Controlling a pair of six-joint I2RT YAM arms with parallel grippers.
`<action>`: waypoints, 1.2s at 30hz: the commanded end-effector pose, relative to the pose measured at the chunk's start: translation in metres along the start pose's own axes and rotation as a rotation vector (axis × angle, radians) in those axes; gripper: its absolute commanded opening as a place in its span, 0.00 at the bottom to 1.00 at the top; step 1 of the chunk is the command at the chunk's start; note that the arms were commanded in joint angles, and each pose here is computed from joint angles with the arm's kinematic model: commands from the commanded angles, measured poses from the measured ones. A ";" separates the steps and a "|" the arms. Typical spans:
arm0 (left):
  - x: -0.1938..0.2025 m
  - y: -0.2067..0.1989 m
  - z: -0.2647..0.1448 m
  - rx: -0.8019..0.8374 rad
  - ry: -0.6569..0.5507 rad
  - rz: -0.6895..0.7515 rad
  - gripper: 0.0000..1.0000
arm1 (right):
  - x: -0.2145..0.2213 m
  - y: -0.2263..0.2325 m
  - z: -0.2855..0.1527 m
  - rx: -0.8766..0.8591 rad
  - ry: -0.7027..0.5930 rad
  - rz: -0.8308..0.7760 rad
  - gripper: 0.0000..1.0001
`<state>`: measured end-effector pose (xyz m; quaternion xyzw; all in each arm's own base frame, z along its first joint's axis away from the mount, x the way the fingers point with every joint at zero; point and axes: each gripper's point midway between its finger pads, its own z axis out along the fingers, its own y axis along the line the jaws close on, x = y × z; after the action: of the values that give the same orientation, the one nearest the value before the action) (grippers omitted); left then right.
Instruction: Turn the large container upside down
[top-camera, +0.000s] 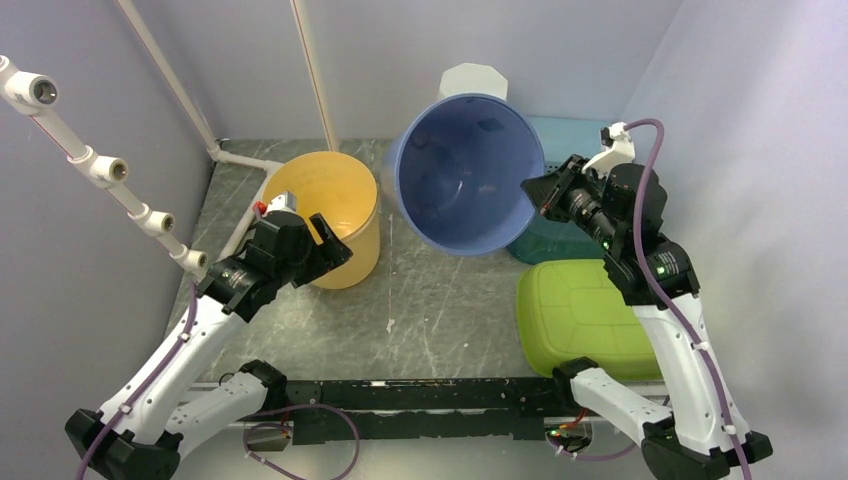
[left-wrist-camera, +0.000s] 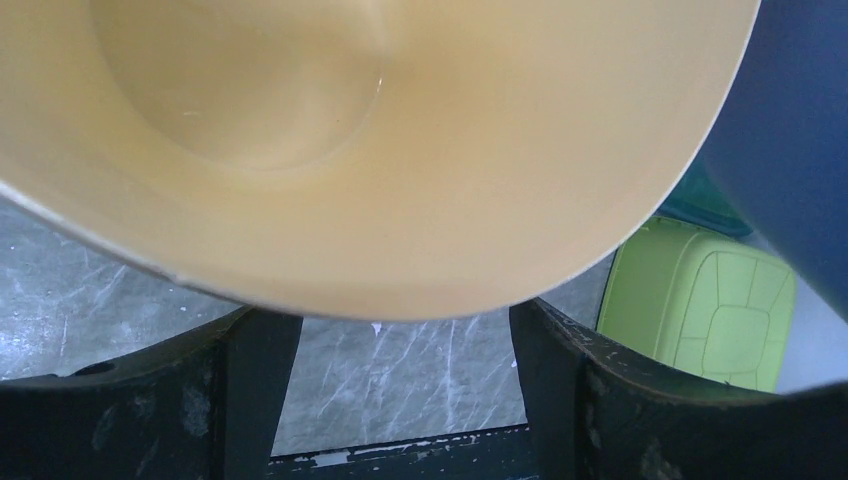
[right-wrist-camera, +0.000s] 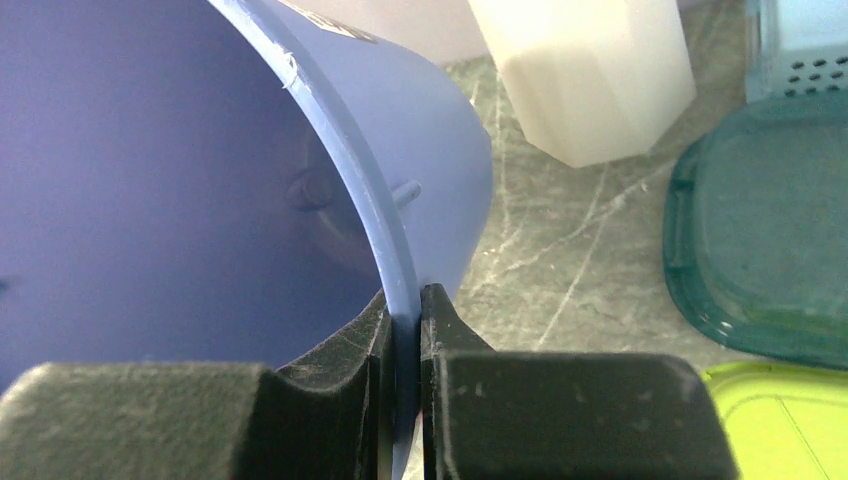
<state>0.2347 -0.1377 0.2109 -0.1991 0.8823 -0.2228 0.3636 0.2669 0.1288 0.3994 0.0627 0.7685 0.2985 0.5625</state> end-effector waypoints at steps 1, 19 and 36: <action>-0.017 -0.011 -0.011 0.030 -0.054 -0.017 0.80 | -0.028 0.012 -0.001 -0.022 -0.095 0.035 0.00; -0.014 -0.024 -0.013 0.114 -0.042 0.015 0.81 | 0.032 0.004 0.045 -0.055 0.154 0.043 0.00; -0.012 -0.010 -0.022 0.076 -0.055 -0.005 0.85 | 0.078 0.041 0.091 -0.310 0.447 0.111 0.00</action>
<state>0.2306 -0.1415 0.2215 -0.1866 0.8756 -0.2452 0.3720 0.3073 0.2000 0.2737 -0.0022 0.8768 0.3513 0.3284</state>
